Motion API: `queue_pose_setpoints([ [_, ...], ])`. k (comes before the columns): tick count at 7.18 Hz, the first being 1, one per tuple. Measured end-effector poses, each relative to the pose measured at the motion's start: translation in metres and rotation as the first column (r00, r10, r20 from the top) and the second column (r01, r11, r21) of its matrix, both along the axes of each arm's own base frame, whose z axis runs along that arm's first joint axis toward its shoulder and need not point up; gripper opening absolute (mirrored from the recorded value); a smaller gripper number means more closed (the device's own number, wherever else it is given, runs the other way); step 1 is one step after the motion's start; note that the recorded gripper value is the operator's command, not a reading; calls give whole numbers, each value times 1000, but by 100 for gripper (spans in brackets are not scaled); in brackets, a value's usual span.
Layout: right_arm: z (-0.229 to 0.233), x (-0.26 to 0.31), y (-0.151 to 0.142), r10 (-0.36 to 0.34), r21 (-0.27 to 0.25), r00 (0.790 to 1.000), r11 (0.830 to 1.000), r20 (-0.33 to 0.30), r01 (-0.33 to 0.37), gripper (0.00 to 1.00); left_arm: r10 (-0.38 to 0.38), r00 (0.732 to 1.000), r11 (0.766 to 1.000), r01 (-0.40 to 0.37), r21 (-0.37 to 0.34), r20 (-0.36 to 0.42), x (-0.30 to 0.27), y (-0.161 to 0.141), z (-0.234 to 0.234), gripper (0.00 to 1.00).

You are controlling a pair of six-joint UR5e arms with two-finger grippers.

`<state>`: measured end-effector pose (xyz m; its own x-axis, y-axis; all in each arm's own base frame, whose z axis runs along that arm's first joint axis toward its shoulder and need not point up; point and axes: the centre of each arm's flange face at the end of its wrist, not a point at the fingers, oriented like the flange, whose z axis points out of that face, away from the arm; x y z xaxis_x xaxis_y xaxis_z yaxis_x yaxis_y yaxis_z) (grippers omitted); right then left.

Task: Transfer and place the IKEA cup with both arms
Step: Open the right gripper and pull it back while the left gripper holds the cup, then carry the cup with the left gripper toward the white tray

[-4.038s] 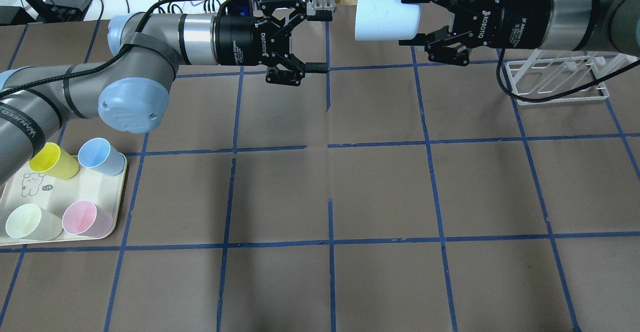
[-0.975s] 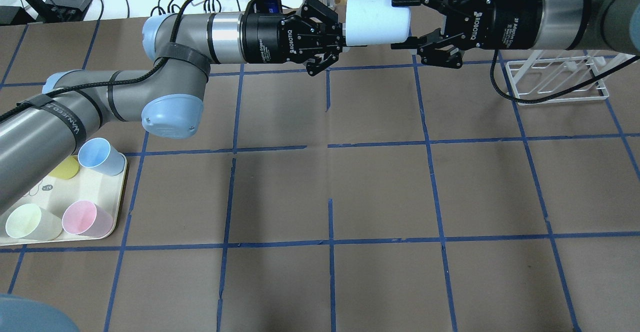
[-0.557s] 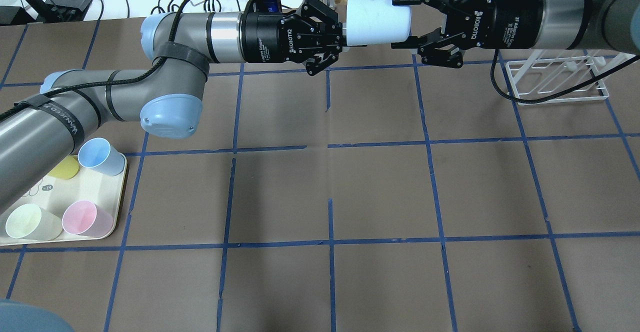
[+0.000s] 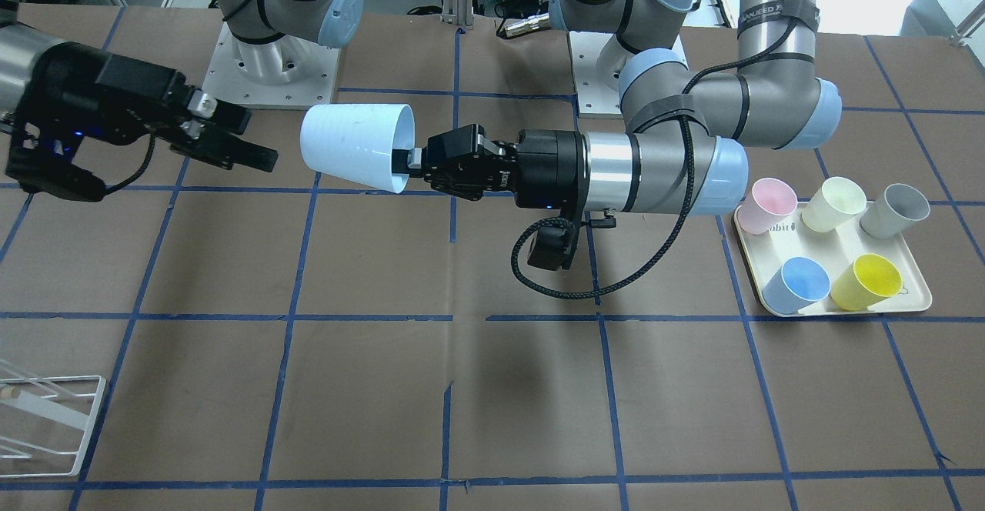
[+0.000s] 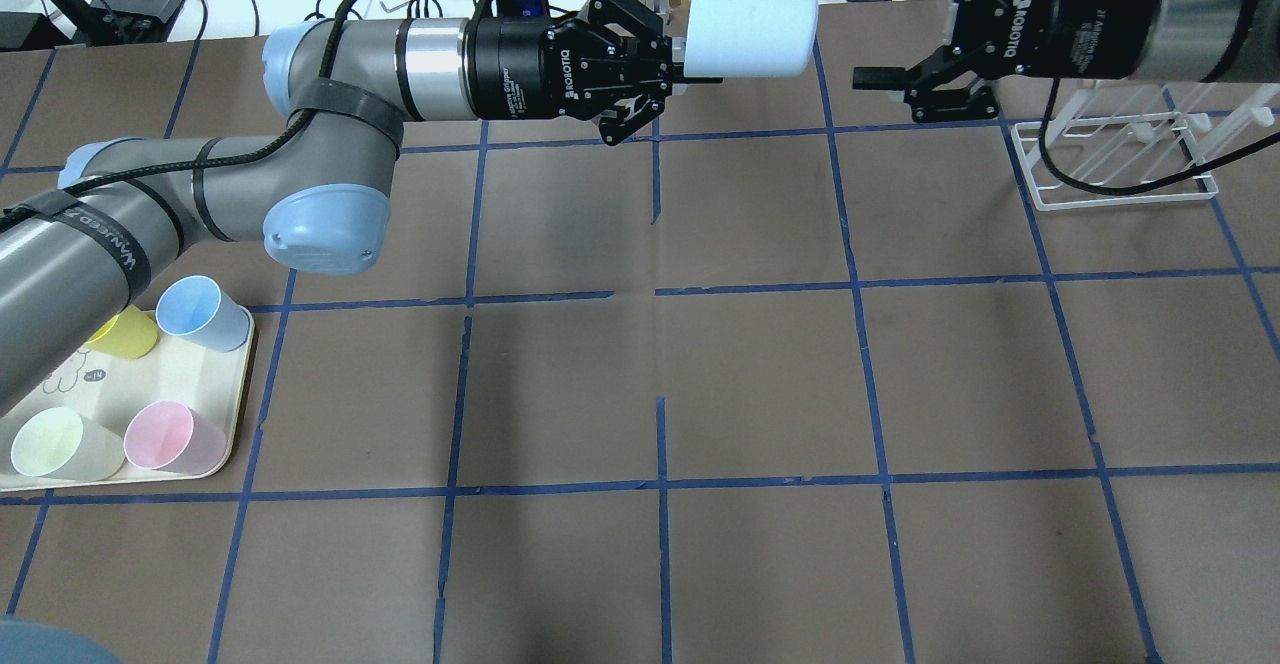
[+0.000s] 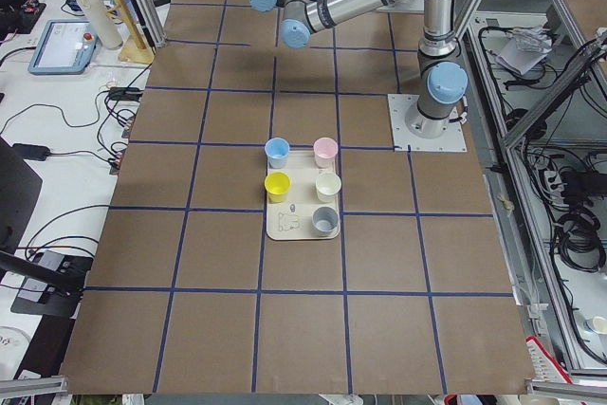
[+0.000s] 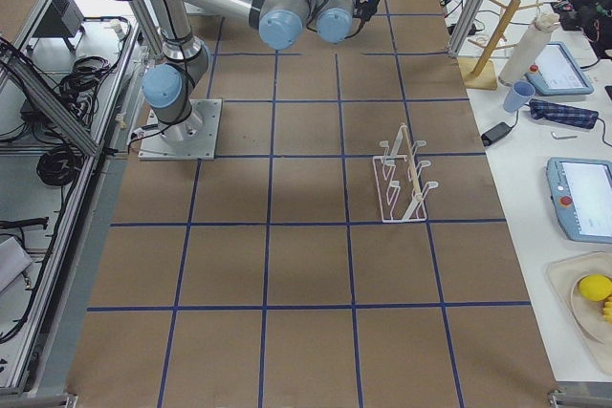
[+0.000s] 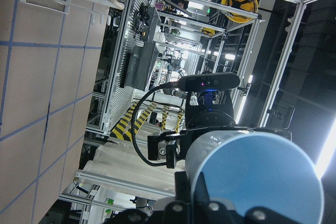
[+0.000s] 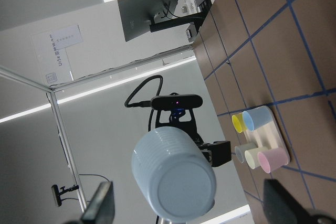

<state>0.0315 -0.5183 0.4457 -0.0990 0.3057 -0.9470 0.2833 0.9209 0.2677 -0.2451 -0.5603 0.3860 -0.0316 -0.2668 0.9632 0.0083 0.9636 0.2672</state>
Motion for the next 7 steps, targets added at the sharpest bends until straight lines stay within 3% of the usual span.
queue_pose_setpoints([
  [2,15,-38,5,19,40,991,999,-130,-14,100,79,983,997,-77,-17,163,33,-6,3,0],
  [3,34,-44,11,50,89,967,996,-249,-29,100,123,947,992,-115,-45,298,49,-9,0,0],
  [4,51,-48,21,71,135,910,991,-409,-17,100,169,879,986,-150,-78,446,68,-13,-7,0],
  [5,65,-48,32,83,162,836,987,-543,7,100,205,788,979,-166,-121,581,90,-14,-17,0],
  [6,75,-41,45,112,187,751,982,-651,15,100,230,680,973,-167,-158,696,119,-15,-24,0],
  [7,80,-28,57,163,229,650,973,-742,17,100,235,568,972,-150,-182,789,154,-12,-26,0],
])
